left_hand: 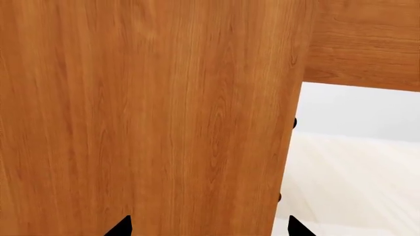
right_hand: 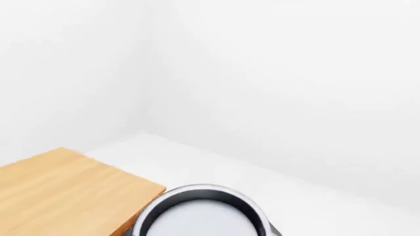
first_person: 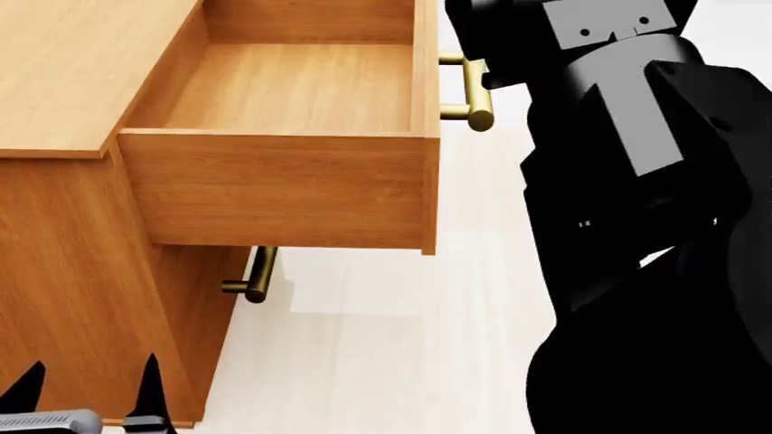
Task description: Put the ketchup in the top drawer of the cabinet.
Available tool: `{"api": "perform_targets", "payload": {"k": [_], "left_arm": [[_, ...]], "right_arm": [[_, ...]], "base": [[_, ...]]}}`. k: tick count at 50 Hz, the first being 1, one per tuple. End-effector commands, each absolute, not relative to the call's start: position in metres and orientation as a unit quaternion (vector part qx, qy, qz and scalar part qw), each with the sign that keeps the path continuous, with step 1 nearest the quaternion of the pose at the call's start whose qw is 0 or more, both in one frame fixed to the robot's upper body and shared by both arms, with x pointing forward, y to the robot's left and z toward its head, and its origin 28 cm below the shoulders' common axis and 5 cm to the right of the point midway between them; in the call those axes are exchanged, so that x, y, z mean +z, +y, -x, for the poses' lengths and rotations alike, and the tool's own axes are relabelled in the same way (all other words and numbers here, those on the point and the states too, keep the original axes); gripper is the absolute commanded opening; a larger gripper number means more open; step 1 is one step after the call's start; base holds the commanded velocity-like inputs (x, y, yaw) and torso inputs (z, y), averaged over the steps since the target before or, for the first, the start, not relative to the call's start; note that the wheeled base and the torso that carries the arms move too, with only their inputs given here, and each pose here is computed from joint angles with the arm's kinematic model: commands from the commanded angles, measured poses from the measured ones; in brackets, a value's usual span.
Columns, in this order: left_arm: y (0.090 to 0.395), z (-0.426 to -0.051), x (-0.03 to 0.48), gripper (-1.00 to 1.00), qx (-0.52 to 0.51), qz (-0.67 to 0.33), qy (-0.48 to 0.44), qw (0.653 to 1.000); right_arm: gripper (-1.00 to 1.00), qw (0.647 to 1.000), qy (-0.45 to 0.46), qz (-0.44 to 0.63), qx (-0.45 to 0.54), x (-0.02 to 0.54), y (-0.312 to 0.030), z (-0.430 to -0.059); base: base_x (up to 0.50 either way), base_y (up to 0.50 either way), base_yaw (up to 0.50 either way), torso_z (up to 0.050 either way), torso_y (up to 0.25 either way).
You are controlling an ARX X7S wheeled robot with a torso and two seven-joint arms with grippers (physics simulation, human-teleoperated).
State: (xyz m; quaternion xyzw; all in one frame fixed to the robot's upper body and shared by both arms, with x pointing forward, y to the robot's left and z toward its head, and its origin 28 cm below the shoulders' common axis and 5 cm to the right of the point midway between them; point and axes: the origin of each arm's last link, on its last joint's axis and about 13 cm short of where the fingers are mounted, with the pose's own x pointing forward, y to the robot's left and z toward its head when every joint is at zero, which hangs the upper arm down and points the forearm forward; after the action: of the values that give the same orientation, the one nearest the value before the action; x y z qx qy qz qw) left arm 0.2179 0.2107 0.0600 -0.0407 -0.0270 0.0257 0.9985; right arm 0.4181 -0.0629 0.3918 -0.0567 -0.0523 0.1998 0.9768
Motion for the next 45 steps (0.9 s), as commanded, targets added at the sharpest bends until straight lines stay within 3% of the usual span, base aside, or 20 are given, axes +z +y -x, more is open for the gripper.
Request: {"api": "perform_targets", "payload": {"k": [1, 21, 38, 45], "left_arm": [[0.2104, -0.2167, 0.0609, 1.0, 0.027, 0.042, -0.028, 0.998], [0.2086, -0.2165, 0.0578, 1.0, 0.026, 0.043, -0.022, 0.999], [0.2063, -0.2184, 0.0574, 1.0, 0.022, 0.042, -0.019, 0.999], [0.2063, -0.2177, 0.057, 1.0, 0.022, 0.042, -0.018, 0.999]], "right_arm": [[-1.0, 0.973, 0.013, 0.074, 0.217, 0.3872, -0.0646, -0.4147], [-1.0, 0.959, 0.074, 0.095, 0.256, 0.3816, -0.0668, -0.4117], [-1.0, 0.946, 0.056, 0.092, 0.305, 0.3812, -0.0628, -0.4135], [-1.0, 0.946, 0.035, 0.04, 0.319, 0.3785, -0.0599, -0.4151]], "base": [[0.0, 0.0, 0.0, 0.0, 0.0], [0.0, 0.0, 0.0, 0.0, 0.001], [0.0, 0.0, 0.0, 0.0, 0.001], [0.0, 0.0, 0.0, 0.0, 0.0]]}}
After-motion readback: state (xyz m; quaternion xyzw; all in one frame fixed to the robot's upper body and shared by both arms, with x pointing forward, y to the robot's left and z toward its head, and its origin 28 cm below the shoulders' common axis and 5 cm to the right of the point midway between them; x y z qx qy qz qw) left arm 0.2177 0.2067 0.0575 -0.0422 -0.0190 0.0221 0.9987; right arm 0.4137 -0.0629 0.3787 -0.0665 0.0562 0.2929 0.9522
